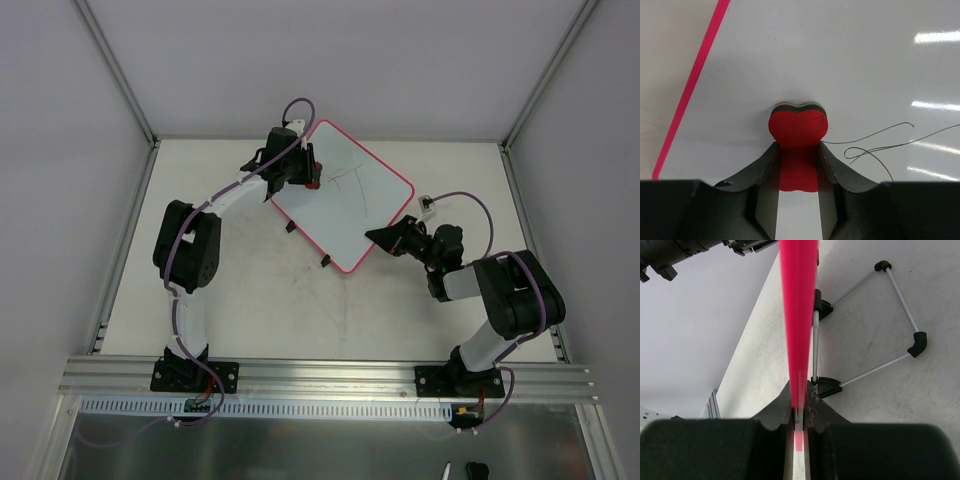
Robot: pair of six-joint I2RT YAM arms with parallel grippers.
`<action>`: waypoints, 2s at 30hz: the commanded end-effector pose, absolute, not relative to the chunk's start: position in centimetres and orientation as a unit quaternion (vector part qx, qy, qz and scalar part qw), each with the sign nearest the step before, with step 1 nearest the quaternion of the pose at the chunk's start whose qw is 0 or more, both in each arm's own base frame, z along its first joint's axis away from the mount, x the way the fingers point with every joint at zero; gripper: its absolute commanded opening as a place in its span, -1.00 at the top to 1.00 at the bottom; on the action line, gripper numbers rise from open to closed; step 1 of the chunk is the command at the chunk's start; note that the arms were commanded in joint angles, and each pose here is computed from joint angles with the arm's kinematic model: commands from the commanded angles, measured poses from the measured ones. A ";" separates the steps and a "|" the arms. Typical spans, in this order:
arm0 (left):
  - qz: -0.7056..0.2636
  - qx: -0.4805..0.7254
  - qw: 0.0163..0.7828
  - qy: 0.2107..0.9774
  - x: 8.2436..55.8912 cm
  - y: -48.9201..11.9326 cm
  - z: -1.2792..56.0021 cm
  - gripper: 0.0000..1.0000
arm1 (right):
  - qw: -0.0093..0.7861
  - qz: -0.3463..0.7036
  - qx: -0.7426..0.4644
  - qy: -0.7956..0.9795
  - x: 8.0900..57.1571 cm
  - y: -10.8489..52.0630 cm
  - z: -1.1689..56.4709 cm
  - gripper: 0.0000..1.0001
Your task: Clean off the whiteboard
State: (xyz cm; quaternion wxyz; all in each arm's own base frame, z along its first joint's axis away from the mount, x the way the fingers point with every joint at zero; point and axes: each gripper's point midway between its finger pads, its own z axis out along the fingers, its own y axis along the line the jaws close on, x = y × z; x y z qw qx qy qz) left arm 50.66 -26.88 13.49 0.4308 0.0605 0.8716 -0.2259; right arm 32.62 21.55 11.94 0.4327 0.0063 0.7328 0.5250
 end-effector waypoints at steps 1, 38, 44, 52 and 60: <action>-0.255 0.100 0.442 0.855 49.9 -29.5 15.7 0.88 | 0.522 0.565 -0.114 0.629 31.6 23.5 19.0 1.00; -0.282 0.088 0.436 0.850 51.4 -29.0 16.2 0.88 | 0.520 0.567 -0.121 0.628 31.2 23.8 19.0 1.00; -0.263 0.095 0.452 0.847 52.8 -28.3 17.5 0.89 | 0.520 0.567 -0.121 0.627 31.3 23.8 19.1 0.99; -0.278 0.113 0.452 0.840 52.1 -30.2 18.5 0.89 | 0.514 0.566 -0.129 0.631 31.2 24.3 18.4 1.00; -0.290 0.145 0.456 0.829 50.0 -32.9 20.1 0.89 | 0.513 0.563 -0.140 0.633 31.3 24.8 17.8 1.00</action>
